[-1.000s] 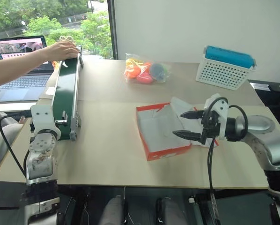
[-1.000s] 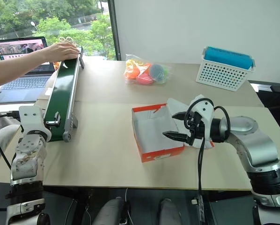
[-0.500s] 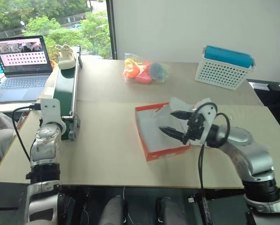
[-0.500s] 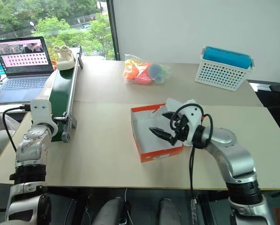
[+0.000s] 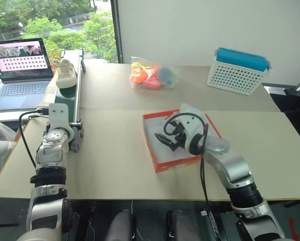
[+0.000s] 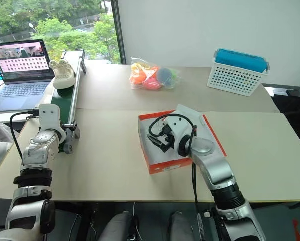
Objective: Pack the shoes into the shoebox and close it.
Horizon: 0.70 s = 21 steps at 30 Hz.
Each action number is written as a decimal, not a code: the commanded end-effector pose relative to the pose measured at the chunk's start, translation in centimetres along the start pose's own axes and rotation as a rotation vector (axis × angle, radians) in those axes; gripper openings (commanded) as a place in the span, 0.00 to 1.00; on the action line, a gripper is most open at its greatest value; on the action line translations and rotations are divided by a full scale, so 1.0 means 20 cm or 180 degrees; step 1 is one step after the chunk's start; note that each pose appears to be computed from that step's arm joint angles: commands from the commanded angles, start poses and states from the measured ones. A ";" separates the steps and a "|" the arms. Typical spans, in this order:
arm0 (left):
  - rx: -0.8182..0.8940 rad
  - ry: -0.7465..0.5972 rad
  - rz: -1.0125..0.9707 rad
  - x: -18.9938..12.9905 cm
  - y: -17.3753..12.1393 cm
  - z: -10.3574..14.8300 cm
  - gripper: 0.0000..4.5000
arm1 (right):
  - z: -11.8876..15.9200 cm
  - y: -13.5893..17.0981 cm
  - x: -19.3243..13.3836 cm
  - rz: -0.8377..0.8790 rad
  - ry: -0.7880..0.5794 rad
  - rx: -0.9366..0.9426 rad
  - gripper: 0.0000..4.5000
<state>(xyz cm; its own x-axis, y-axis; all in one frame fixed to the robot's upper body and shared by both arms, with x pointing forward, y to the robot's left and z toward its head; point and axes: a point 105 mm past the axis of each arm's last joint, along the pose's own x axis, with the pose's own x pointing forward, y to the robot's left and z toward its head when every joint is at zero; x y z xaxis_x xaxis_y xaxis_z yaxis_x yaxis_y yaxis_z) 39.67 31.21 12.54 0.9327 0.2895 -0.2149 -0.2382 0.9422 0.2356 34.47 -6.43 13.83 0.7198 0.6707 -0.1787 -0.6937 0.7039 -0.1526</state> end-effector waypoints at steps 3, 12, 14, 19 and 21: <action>0.0136 -0.0263 0.0098 -0.02 0.08 0.15 1.00 | 0.09 0.03 0.00 0.0118 -0.0207 -0.0100 0.98; 0.0171 -0.0324 0.0125 -0.03 0.09 0.19 1.00 | 0.11 0.13 -0.10 0.0658 -0.0347 -0.0200 0.98; 0.0167 -0.0327 0.0121 -0.03 0.09 0.19 1.00 | 0.12 0.18 -0.14 0.0889 -0.0382 -0.0271 0.98; 0.0162 -0.0328 0.0108 -0.03 0.08 0.19 1.00 | 0.10 0.22 -0.18 0.1216 -0.0308 -0.0404 0.98; 0.0164 -0.0330 0.0102 -0.03 0.08 0.19 1.00 | 0.09 0.21 -0.17 0.1250 -0.0265 -0.0455 0.98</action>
<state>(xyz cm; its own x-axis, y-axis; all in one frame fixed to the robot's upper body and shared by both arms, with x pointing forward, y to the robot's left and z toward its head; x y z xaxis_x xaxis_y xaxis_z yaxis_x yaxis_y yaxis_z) 39.71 31.96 15.22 0.9423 0.2985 -0.1518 -0.2490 0.9276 0.2785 29.42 -5.83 14.25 0.4231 0.8824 -0.2058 -0.9032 0.3925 -0.1737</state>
